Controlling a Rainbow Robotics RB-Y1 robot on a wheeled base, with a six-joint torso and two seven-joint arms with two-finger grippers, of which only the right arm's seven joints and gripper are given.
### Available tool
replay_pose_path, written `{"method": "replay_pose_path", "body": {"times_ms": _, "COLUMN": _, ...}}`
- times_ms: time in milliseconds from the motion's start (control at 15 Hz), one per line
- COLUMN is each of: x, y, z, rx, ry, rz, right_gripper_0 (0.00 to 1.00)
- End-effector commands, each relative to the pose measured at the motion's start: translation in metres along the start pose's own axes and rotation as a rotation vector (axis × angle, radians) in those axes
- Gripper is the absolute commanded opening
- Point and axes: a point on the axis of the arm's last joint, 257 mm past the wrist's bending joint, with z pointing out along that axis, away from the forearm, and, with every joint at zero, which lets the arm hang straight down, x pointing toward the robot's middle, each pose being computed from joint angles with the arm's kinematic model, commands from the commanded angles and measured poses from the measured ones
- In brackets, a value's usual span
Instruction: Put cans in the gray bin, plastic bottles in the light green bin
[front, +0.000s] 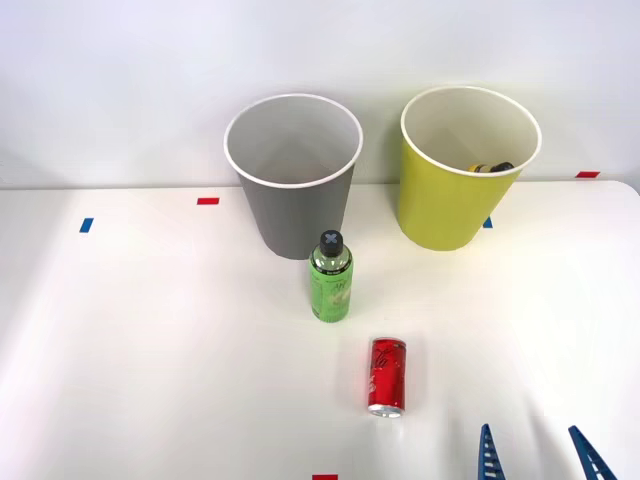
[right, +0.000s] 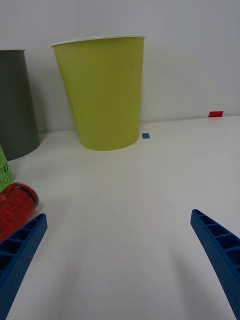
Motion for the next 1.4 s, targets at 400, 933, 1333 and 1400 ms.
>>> {"method": "replay_pose_path", "body": {"times_ms": 400, "x": 0.0001, "y": 0.0000, "z": 0.0000, "rx": 0.000, "ry": 0.000, "rz": 0.000, "right_gripper_0": 1.00}}
{"method": "replay_pose_path", "body": {"times_ms": 933, "x": 0.0001, "y": 0.0000, "z": 0.0000, "rx": 0.000, "ry": 0.000, "rz": 0.000, "right_gripper_0": 1.00}}
{"method": "replay_pose_path", "body": {"times_ms": 1333, "x": 0.0001, "y": 0.0000, "z": 0.0000, "rx": 0.000, "ry": 0.000, "rz": 0.000, "right_gripper_0": 1.00}}
{"method": "replay_pose_path", "body": {"times_ms": 1400, "x": 0.0001, "y": 0.0000, "z": 0.0000, "rx": 0.000, "ry": 0.000, "rz": 0.000, "right_gripper_0": 1.00}}
